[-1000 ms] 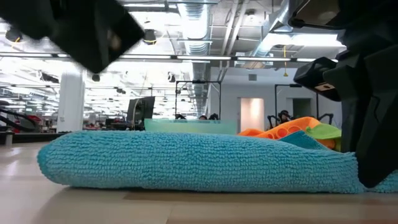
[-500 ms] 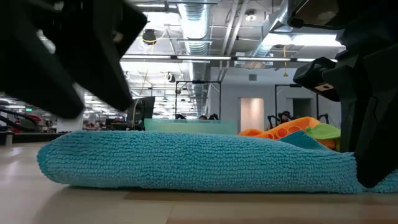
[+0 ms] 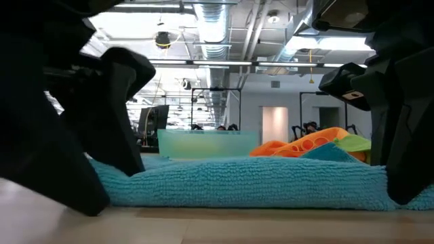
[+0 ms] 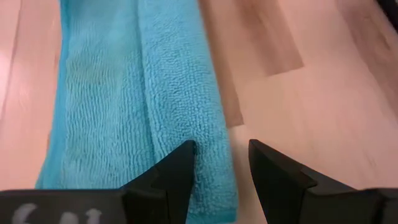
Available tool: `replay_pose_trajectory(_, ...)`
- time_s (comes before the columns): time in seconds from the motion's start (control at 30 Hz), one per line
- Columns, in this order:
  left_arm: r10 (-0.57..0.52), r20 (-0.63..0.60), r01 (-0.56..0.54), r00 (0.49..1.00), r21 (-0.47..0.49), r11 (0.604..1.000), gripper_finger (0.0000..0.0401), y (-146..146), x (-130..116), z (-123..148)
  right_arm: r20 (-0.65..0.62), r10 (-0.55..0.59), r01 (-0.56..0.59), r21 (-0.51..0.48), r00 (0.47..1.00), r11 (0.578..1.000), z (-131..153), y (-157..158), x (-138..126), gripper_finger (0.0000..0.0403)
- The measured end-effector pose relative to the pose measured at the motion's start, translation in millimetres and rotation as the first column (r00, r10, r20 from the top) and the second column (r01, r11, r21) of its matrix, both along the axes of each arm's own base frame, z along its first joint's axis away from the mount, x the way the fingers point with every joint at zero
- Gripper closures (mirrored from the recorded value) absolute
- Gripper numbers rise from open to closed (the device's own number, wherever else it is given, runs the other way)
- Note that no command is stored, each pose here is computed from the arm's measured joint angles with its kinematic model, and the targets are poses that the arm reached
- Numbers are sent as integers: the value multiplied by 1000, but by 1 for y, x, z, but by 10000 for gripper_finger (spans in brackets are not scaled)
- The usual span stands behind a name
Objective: Roll microfiber towels into tight, uniform cylinder then place into a basket
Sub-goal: Roll the blue microfiber towel
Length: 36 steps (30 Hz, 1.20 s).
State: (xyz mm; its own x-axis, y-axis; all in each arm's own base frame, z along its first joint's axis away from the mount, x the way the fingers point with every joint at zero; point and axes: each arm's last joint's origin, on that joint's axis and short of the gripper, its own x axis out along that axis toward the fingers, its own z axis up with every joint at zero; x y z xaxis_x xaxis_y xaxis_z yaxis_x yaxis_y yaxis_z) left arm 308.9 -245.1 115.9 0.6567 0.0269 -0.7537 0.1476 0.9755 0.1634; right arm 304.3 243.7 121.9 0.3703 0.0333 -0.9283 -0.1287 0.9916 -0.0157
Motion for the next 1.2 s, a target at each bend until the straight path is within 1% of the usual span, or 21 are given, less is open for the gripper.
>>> replay_pose_trajectory(0.13,98,-33,-100,995,-33,994,253,8,1,-1,1,3,-3,4,1000,1000,0,1,0,378)
replay_pose_trajectory(0.23,183,-56,-186,982,-62,981,253,15,3,-2,5,14,-14,3,1000,1000,0,3,-2,380)
replay_pose_trajectory(0.33,237,-57,-241,970,-77,968,259,20,5,-2,6,29,-29,-1,1000,1000,0,5,-3,385)
replay_pose_trajectory(0.47,317,-70,-323,946,-114,940,286,27,9,-3,17,43,-43,-1,999,999,0,6,-3,382)
replay_pose_trajectory(0.57,356,-82,-364,931,-130,922,324,30,9,-4,26,53,-53,3,998,999,0,7,-2,380)
replay_pose_trajectory(0.67,358,-103,-370,928,-149,917,371,31,9,-4,36,72,-73,8,997,997,1,8,-1,384)
replay_pose_trajectory(0.73,349,-121,-365,929,-162,917,390,30,10,-3,46,84,-85,16,995,996,1,10,-1,387)
replay_pose_trajectory(0.8,335,-146,-358,931,-191,914,390,28,12,0,52,102,-104,35,993,994,2,11,0,386)
replay_pose_trajectory(0.87,312,-183,-351,932,-250,902,387,24,15,4,54,109,-112,58,993,992,2,12,1,384)
replay_pose_trajectory(0.93,270,-248,-341,930,-311,887,388,18,17,10,52,117,-121,89,992,989,2,14,1,384)
replay_pose_trajectory(1.0,228,-321,-342,919,-367,865,391,13,19,16,46,120,-125,137,992,983,3,16,2,386)
replay_pose_trajectory(1.07,201,-392,-366,898,-412,834,395,9,21,21,46,126,-132,198,991,971,4,19,3,388)
replay_pose_trajectory(1.2,162,-490,-425,857,-491,761,394,9,28,31,26,146,-147,330,989,932,5,26,5,383)
